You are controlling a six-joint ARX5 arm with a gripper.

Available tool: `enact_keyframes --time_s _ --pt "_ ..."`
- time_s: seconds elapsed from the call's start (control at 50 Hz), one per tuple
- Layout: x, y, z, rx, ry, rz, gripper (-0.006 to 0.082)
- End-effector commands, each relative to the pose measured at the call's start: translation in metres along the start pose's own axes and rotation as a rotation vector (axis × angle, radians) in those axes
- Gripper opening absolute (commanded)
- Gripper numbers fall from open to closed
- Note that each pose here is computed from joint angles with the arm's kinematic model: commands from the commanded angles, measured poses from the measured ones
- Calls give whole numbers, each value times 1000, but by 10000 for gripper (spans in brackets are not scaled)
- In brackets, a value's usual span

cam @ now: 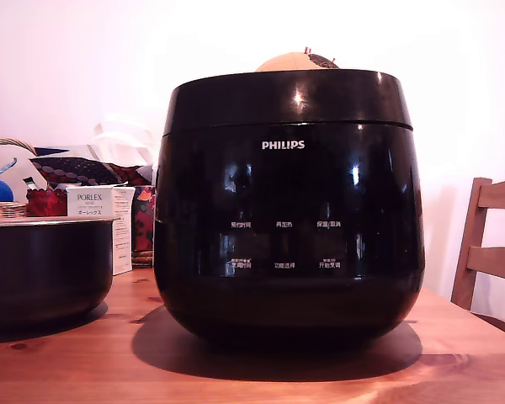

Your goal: Open the rice cooker by pressing the large metal button on the top of its lid with medium force

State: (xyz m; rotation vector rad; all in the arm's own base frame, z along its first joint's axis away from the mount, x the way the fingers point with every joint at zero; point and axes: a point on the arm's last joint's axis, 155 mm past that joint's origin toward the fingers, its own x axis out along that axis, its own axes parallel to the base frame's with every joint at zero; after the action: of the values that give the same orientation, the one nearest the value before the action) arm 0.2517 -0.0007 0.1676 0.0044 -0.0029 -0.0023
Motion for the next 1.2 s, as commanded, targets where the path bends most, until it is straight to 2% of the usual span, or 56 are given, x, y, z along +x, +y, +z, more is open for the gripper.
enact_keyframes --time_s 0.0,0.3,0.42,0.44,0.48,0.5,0.58,0.6,0.7,0.72,0.82,0.96,1.18 --pt "-4 -30 -16 -40 70 -169 -21" --pt "-4 -30 -12 -39 51 -169 -21" --pt "-4 -35 1 -62 6 -199 -21" --pt "-5 -37 3 -122 2 -207 -21" --pt "-5 -38 10 -119 -25 -217 -21" --pt "-6 -39 14 -168 -35 -222 -21" --pt "-8 -42 28 -159 -88 -247 -21" --pt "-8 -44 31 -237 -91 -259 -21" --pt "-12 -49 48 -281 -144 -302 -21" --pt "-14 -54 50 -318 -144 -331 -21" --pt "-21 -66 62 -343 -170 -411 -21" --pt "-40 -98 71 -390 -131 -609 -21" --pt "-76 -136 89 -358 -103 -865 -21"
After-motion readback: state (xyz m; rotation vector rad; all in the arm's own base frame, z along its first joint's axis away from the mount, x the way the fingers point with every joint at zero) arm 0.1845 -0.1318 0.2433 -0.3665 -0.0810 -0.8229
